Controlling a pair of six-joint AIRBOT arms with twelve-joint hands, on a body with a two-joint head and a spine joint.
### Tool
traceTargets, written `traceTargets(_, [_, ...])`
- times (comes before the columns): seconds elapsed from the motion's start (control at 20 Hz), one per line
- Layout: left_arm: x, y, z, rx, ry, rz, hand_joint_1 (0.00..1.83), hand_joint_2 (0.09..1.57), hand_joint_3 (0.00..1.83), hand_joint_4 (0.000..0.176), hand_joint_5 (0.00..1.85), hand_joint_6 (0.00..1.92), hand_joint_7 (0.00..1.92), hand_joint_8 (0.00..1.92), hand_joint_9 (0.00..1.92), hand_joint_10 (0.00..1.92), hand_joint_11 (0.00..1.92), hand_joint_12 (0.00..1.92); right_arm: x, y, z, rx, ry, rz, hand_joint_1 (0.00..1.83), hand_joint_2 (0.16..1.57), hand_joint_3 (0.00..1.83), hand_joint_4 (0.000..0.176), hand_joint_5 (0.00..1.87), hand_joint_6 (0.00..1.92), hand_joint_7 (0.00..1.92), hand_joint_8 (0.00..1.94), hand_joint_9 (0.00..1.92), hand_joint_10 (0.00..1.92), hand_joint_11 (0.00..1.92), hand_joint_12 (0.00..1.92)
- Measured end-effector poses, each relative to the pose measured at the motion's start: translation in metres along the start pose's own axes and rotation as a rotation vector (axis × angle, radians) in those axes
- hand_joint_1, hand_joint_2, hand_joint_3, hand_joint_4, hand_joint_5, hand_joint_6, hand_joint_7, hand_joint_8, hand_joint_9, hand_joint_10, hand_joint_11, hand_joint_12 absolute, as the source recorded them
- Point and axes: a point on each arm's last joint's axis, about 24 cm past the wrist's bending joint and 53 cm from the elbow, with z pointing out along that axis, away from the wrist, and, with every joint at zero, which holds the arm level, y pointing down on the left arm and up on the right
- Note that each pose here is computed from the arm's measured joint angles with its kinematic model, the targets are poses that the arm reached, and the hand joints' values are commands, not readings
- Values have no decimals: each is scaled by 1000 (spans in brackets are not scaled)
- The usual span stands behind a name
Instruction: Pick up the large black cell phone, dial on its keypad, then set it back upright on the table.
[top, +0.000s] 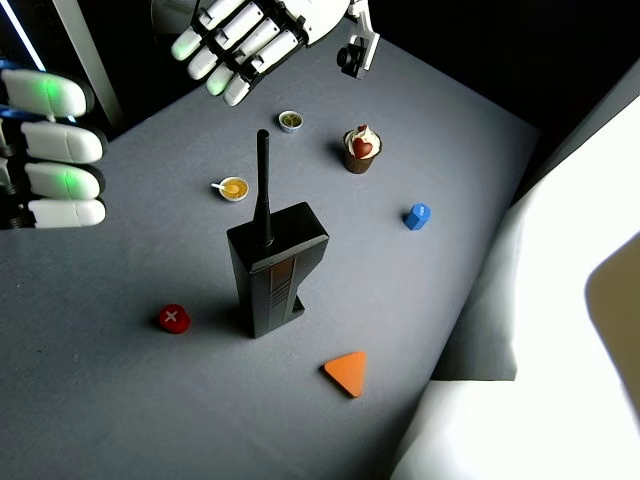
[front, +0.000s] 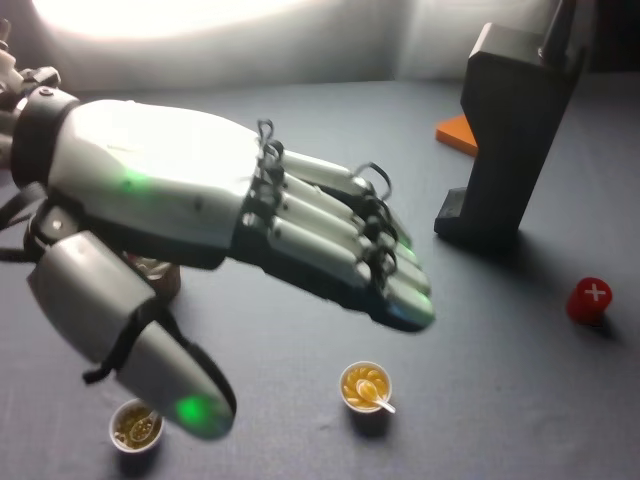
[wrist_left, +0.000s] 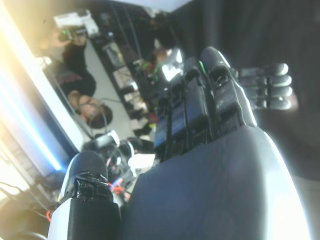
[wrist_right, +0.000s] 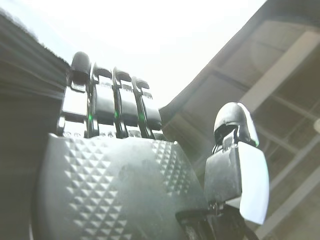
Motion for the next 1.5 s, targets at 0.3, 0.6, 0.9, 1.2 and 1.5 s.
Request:
traceTargets(0.3, [7,10,-3,-39,34,33,12,1183,1,0,163,1,188,2,178,2,0,349,-19,-15,16,-15,-95,76,77,1069,0,0,160,4,178,3,146,4,0,529])
traceTargets(0.6, [-4,26,-20,-100,18,154,25,1175,0,0,189,1,217,1,214,2,0,434,-28,-30,41,-42,-128,109,49,1068,0,0,168,3,197,6,172,7,0,569])
traceTargets(0.9, [-35,-3,-28,-14,-132,296,17,1179,2,0,184,3,211,2,205,3,0,458,-21,-62,56,12,-136,163,58,1082,0,0,146,4,163,1,131,0,0,502])
traceTargets(1.2, [-10,15,-29,-78,-12,299,11,1179,0,0,188,4,218,4,207,5,0,473,-29,-77,69,3,-151,155,129,1071,0,0,163,11,179,7,142,6,0,522])
traceTargets(1.5, [-14,8,-27,-59,-33,306,22,1174,0,0,191,0,221,0,213,0,0,467,-5,-81,88,-27,-124,239,267,1046,0,0,153,0,167,1,141,2,0,510])
